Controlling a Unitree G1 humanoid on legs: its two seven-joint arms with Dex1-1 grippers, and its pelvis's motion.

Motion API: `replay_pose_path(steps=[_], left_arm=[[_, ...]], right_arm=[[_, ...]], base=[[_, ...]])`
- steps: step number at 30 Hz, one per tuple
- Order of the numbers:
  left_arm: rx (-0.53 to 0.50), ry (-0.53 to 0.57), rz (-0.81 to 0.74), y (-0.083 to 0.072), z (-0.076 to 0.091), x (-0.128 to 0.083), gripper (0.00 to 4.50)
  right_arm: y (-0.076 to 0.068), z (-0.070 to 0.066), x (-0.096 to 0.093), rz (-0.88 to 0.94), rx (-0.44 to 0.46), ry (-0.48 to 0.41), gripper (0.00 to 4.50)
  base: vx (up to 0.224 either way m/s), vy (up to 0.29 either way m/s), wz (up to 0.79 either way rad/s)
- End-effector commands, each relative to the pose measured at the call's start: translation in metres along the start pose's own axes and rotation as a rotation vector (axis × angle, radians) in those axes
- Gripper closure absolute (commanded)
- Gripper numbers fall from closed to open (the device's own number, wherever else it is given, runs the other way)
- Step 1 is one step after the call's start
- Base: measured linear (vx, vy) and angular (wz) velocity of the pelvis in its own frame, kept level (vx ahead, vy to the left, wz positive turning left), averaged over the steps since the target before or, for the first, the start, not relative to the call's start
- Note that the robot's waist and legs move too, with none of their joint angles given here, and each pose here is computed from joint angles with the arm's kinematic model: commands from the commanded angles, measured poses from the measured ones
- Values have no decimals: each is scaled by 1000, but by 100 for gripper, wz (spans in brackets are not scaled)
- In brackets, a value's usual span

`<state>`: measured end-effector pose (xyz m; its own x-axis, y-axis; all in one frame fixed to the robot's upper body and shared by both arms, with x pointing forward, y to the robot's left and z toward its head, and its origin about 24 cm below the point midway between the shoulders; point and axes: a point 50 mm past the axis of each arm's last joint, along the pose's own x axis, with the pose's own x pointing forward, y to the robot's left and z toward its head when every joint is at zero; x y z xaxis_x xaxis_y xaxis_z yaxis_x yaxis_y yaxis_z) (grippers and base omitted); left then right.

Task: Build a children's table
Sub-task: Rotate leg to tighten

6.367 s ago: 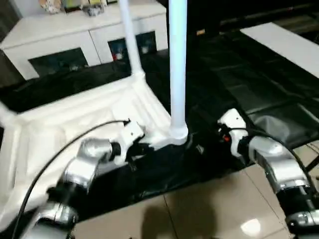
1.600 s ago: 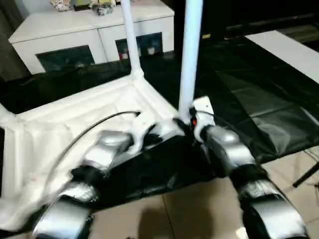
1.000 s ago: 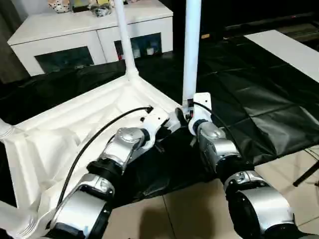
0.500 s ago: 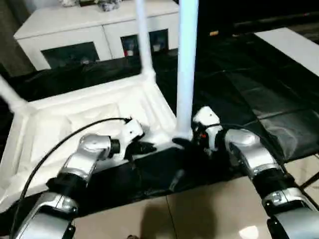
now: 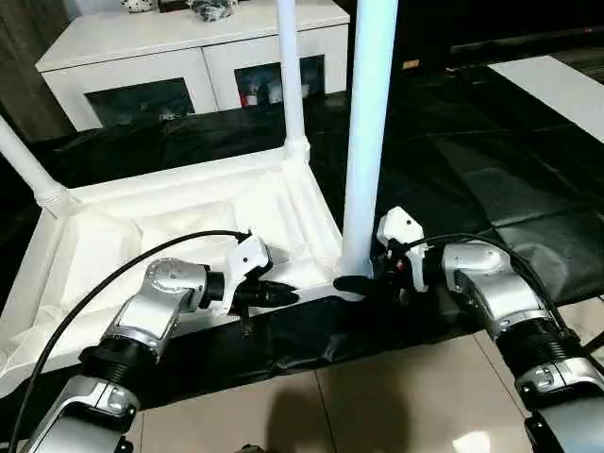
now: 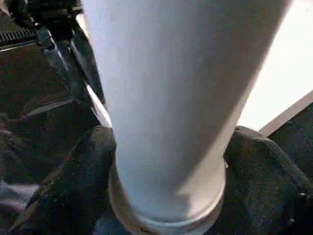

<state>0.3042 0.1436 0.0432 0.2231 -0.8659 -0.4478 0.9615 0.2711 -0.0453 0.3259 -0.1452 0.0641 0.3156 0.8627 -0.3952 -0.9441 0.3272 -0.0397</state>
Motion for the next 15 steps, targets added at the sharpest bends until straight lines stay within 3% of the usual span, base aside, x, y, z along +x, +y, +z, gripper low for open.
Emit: replay_pose_path(steps=[1, 8, 15], left_arm=[[22, -68, -40, -3, 11, -1, 450], [13, -56, -48, -4, 8, -2, 450], [-1, -20, -68, -8, 2, -2, 450]], right_arm=[[0, 1, -1, 12, -6, 2, 114], [2, -2, -2, 18, 15, 10, 175], [0, -10, 2, -53, 66, 15, 181]], base=[[0, 0, 0], [0, 0, 0], [0, 0, 0]])
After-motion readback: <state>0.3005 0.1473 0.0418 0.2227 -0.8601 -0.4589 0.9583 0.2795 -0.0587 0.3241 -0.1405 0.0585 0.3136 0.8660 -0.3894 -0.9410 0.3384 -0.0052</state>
